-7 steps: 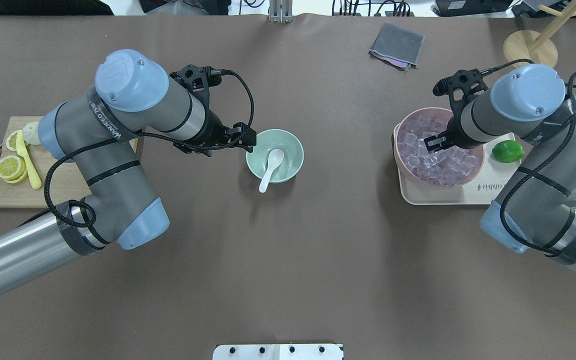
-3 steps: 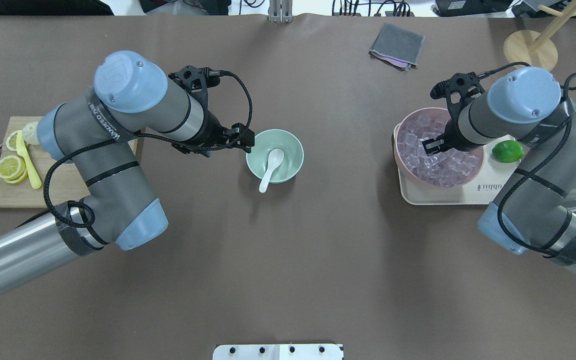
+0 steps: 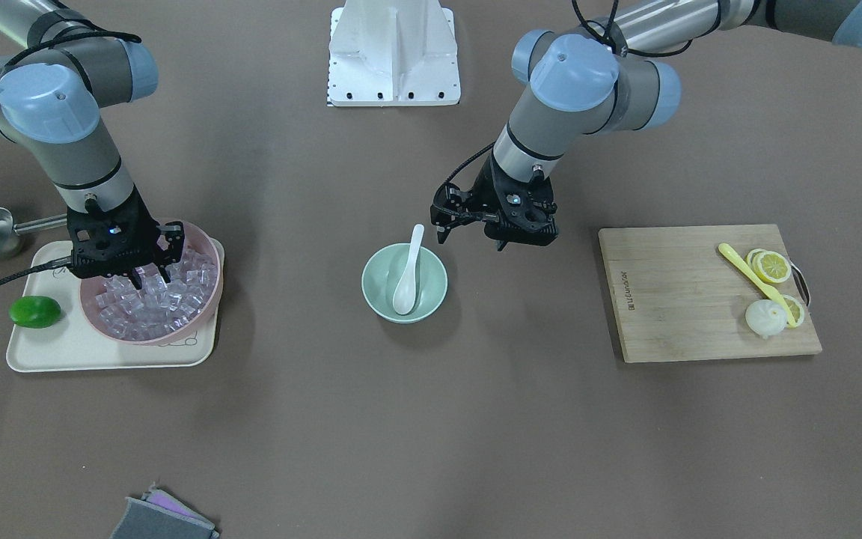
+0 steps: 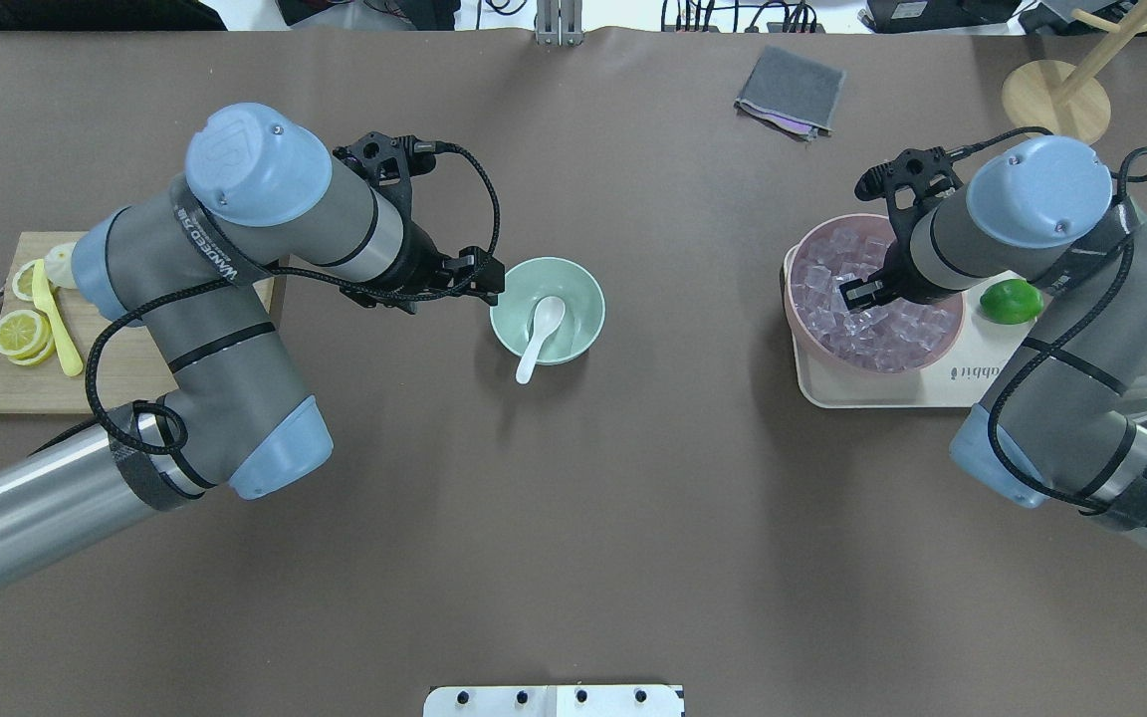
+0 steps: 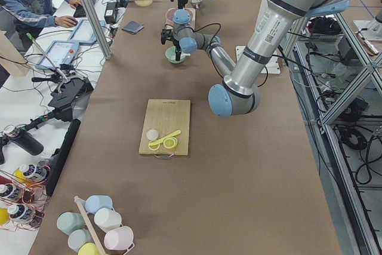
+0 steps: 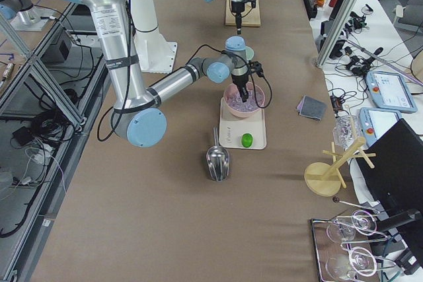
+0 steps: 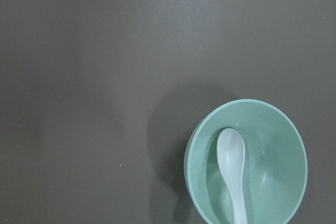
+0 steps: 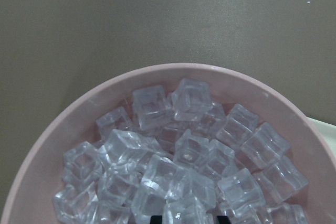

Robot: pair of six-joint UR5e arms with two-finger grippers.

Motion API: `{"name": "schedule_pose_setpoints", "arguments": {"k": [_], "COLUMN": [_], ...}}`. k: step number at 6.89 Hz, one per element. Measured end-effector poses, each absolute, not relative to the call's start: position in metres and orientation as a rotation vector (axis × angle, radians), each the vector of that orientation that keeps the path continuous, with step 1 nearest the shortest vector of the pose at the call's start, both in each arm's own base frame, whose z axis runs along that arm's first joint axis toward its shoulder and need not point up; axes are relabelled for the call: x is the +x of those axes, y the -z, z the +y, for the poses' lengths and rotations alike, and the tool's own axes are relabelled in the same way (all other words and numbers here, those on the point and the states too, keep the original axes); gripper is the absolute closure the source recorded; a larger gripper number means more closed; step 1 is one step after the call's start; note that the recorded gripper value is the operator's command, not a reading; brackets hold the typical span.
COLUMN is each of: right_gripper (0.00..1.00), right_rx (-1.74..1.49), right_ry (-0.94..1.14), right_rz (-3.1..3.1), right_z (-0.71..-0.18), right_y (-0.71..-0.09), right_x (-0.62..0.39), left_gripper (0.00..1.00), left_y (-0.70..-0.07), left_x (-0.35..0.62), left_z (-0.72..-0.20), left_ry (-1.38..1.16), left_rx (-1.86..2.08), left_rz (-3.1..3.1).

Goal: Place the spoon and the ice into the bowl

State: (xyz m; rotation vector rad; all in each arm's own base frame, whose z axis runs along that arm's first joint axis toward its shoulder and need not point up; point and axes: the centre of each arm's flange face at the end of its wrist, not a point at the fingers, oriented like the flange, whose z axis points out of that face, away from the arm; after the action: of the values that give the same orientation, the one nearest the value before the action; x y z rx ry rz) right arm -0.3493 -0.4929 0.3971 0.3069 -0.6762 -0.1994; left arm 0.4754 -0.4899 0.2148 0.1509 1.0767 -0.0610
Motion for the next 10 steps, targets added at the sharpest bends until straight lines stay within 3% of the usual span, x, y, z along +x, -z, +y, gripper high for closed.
{"name": "schedule_pose_setpoints", "arguments": {"k": [1,2,3,7,10], "right_gripper": [0.59,0.74,0.97,1.0,1.0], "right_rx": [0.305,0.303,0.301,0.29,0.273], "right_ry": [0.201,0.203,0.204,0.195,0.151], "right_rz": [-0.676,-0.675,-0.674,-0.68,-0.73], "right_z": [-0.493,-0.492,-0.492,-0.5,-0.529], "right_y": [-0.398,-0.399,-0.4,-0.401,-0.343], "right_x": [-0.35,-0.35,-0.351,-0.341,-0.326], "left_gripper": [0.02,0.02,0.02,0.02,0.02], "left_y": [-0.215,-0.214,-0.214,-0.211,-0.208], "left_x": [0.475,0.475,0.475,0.474,0.444], "left_z": [-0.49,-0.49,-0.49,-0.489,-0.496], "left_ry": [0.062,0.062,0.063,0.058,0.07], "left_rx": [0.151,0.152,0.152,0.156,0.165], "left_rz": [1.077,1.078,1.078,1.085,1.107]}}
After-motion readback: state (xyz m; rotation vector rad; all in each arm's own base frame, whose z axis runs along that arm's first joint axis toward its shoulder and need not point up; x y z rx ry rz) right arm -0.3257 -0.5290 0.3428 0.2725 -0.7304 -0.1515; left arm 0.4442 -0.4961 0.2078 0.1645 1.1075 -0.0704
